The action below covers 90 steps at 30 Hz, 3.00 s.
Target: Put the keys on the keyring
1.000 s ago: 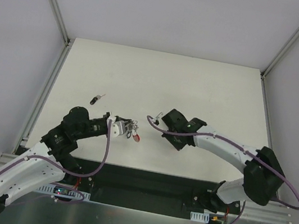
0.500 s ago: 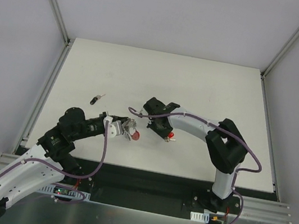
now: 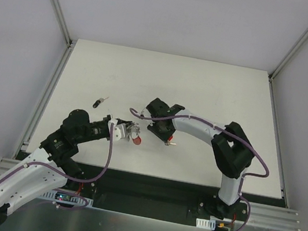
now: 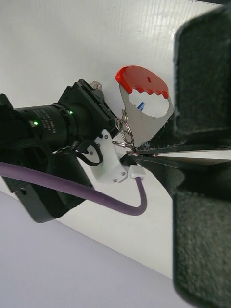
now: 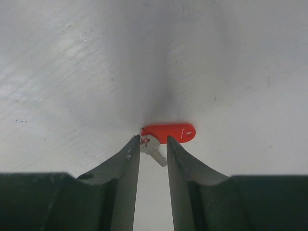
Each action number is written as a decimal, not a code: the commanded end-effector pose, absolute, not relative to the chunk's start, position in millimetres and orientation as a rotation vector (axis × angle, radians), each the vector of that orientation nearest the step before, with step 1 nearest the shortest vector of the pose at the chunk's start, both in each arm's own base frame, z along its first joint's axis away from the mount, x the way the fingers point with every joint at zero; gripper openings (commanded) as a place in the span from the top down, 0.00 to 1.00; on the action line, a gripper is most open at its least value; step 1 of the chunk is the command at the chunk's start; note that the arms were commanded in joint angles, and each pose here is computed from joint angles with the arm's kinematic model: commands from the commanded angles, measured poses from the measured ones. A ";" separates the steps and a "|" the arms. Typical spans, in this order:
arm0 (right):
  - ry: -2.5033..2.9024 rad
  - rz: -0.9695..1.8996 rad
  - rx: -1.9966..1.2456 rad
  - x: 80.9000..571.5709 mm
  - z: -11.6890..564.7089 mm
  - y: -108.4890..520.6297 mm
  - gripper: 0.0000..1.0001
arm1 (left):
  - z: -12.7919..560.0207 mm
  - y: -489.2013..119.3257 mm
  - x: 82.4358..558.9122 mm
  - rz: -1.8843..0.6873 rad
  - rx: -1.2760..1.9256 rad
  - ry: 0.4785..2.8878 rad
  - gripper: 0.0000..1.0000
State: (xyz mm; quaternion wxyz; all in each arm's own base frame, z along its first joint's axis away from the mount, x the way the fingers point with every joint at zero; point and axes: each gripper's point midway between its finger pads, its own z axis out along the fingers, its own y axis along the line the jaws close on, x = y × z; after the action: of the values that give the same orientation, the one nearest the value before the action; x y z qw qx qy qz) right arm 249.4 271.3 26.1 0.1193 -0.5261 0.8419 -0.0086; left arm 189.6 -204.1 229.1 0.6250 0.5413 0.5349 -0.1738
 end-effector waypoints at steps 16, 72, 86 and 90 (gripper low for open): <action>2.149 0.588 -1.172 242.6 69.8 268.2 0.69 | 249.9 -208.1 187.3 -0.423 1.223 1.158 1.00; 2.022 0.507 -1.274 246.3 31.3 277.6 0.89 | 240.2 -214.0 188.5 -0.451 1.255 1.181 1.00; 1.989 0.537 -1.261 241.7 49.9 278.1 0.99 | 240.8 -218.2 182.1 -0.493 1.274 1.161 1.00; 1.917 0.548 -1.230 238.6 82.9 277.6 0.99 | 242.9 -221.9 175.4 -0.531 1.291 1.138 1.00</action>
State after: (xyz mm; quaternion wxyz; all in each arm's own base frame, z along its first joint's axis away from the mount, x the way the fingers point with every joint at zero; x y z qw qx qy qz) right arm 237.5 266.3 32.6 0.3328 -0.4850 0.7856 0.1918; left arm 183.3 -214.0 216.7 0.5989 0.5593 0.5346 -0.2067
